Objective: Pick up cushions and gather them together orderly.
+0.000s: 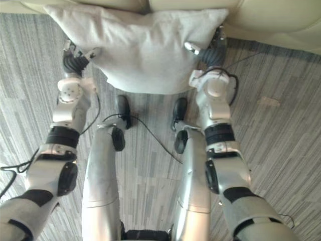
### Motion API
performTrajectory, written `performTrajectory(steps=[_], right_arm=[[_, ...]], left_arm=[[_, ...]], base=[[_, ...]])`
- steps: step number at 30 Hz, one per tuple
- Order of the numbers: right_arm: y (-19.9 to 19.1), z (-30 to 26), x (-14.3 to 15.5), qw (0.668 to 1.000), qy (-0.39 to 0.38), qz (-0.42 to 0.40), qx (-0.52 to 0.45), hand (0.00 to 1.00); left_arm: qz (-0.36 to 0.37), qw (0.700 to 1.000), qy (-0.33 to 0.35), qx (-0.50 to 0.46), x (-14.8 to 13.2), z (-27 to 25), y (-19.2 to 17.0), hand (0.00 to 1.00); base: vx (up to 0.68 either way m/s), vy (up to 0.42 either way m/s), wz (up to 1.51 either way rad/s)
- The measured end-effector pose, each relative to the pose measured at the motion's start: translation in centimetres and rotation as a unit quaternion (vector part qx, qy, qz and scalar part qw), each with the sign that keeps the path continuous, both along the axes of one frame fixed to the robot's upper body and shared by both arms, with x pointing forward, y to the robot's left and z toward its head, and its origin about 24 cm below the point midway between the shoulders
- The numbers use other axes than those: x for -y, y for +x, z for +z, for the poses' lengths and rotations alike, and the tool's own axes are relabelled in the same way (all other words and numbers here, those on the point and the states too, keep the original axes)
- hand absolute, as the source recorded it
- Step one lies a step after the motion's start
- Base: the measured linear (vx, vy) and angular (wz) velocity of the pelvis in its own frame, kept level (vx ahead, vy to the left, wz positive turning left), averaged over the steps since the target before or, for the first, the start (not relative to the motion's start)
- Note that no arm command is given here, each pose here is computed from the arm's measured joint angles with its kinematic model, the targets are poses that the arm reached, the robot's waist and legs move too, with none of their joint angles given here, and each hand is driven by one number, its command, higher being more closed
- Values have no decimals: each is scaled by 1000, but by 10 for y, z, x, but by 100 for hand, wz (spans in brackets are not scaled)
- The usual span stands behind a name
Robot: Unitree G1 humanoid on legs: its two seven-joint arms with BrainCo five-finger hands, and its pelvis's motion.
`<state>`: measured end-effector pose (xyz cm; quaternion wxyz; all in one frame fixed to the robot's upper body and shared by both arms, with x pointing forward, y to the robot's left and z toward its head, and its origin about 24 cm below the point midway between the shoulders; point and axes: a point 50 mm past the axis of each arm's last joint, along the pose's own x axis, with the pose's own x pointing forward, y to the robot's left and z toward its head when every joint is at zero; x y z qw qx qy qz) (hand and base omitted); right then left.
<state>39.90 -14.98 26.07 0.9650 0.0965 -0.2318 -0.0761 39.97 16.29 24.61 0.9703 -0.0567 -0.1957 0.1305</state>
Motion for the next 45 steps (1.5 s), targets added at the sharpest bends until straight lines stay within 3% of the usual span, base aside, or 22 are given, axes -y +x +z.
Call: performTrajectory(steps=[10, 19, 29, 36, 45], right_arm=[[-14, -13, -4, 999, 25, 14, 16, 100], [-57, -71, -1, 998, 53, 23, 14, 100], [-136, -180, 24, 992, 54, 6, -115, 100], [-185, -220, 27, 980, 26, 24, -193, 100], [-210, -232, 26, 973, 5, 26, -230, 100]], left_arm=[[24, 999, -4, 36, 2, 12, -10, 100], [-30, 999, -3, 42, 22, -45, -44, 100], [-131, 981, -74, -119, 37, -176, -114, 100], [-148, 967, -105, -180, 29, -215, -161, 100], [-140, 955, -124, -232, 29, -240, -186, 100]], base=[[2, 0, 1], [0, -29, -8], [194, -23, -12], [126, 23, -10], [28, 30, 1]])
